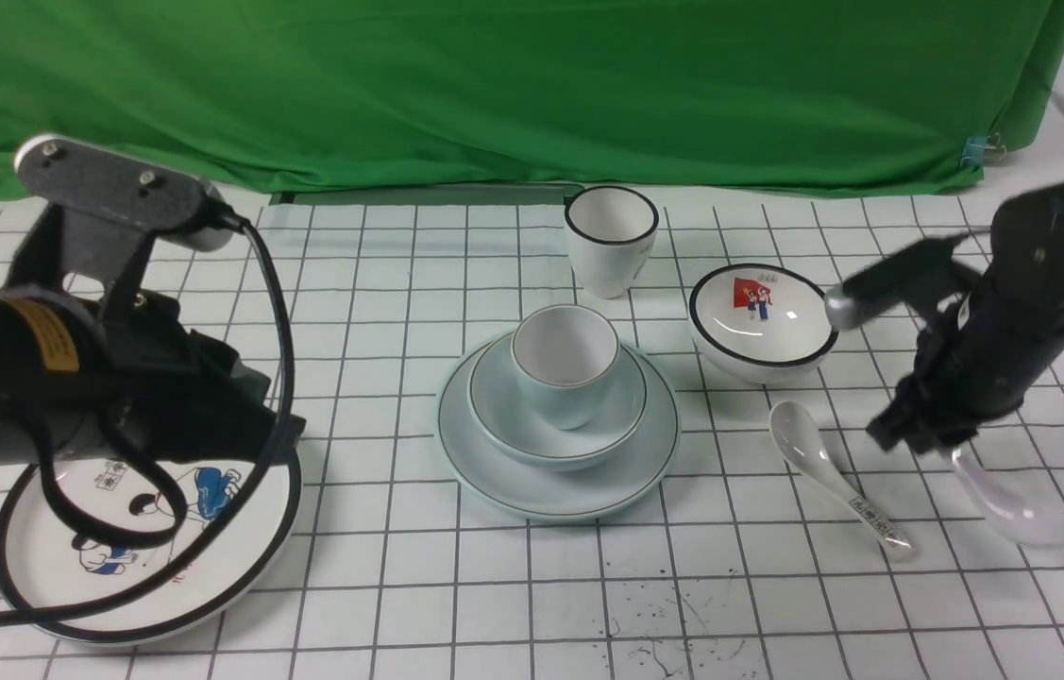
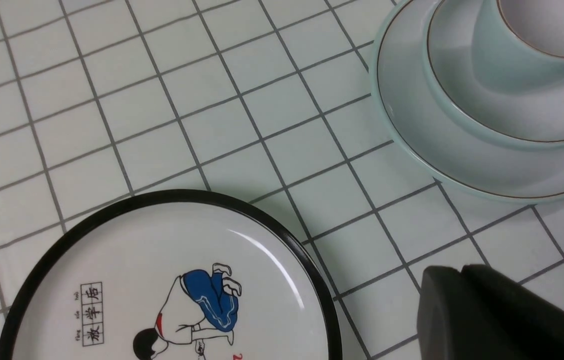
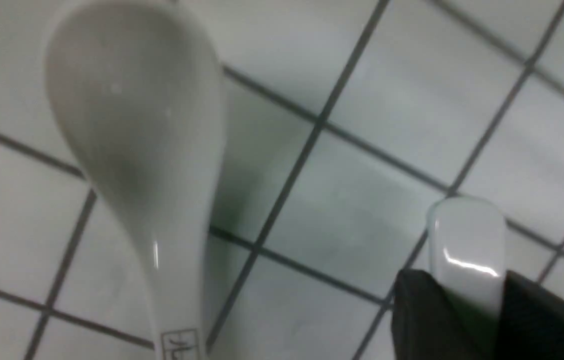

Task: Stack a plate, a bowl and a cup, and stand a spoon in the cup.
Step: Use the right arm to grab a blue soup spoon, then use the right arm to put the blue soup spoon into the blue teacup in the middle

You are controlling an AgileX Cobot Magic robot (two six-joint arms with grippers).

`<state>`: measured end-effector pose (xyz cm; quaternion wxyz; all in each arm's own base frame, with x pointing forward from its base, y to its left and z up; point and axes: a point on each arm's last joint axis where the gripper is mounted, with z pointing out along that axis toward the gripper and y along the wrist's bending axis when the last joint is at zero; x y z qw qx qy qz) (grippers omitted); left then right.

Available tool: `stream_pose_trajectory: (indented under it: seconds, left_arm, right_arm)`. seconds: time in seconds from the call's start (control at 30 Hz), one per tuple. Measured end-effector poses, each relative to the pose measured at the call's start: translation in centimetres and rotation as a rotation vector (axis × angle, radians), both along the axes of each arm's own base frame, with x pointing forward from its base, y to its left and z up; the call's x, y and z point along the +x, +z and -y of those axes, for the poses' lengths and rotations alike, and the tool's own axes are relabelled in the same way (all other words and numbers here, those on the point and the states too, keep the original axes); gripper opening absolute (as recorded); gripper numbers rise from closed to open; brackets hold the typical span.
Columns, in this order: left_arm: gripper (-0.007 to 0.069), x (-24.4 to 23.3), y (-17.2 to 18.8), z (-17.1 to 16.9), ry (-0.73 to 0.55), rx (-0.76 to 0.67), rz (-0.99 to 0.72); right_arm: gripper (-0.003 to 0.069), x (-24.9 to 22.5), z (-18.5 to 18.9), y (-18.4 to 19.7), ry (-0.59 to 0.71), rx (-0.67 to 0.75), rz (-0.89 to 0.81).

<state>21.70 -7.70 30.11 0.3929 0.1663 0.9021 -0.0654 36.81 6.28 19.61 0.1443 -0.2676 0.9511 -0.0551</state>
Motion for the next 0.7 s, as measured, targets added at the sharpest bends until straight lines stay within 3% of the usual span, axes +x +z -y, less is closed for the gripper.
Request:
stream_pose_trajectory:
  seconds: [0.2,0.33,0.7]
  left_arm:
    - [-0.0032,0.1,0.1,0.0,0.000,-0.004,0.013]
    - [-0.0032,0.2,0.3,0.1,0.001,-0.013,0.039]
    - [-0.0032,0.3,0.4,0.1,0.001,-0.019,0.054]
  right_arm:
    - [0.0179,-0.7,-3.4,8.9,0.038,0.214,0.329]
    - [0.0179,-1.8,-7.0,12.1,0.070,0.393,0.490]
    - [0.0179,-3.4,-18.5,12.0,0.288,0.622,0.813]
